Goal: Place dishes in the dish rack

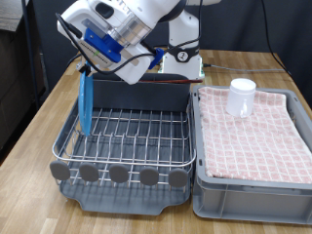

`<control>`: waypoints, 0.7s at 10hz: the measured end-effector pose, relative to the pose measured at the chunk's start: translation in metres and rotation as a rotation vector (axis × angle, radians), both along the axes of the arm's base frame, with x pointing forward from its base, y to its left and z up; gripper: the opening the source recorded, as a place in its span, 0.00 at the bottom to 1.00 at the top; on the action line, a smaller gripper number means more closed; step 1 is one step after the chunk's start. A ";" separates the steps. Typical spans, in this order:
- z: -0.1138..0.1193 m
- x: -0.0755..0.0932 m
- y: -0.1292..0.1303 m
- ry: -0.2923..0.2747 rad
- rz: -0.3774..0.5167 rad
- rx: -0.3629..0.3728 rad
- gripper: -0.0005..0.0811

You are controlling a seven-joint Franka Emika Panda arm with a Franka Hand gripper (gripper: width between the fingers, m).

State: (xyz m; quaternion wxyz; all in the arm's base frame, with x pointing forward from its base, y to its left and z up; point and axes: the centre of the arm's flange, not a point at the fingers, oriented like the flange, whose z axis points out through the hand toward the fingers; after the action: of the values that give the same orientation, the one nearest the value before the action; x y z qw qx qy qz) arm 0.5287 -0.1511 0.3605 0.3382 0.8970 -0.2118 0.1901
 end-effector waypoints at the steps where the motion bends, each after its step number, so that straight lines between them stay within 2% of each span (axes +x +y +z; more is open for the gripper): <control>1: -0.005 -0.001 -0.002 0.002 0.004 0.003 0.03; 7: -0.031 -0.005 -0.009 0.003 0.019 0.037 0.03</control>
State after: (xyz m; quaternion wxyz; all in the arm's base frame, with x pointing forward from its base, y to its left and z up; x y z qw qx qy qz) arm 0.5239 -0.1600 0.3291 0.3200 0.9055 -0.2060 0.1879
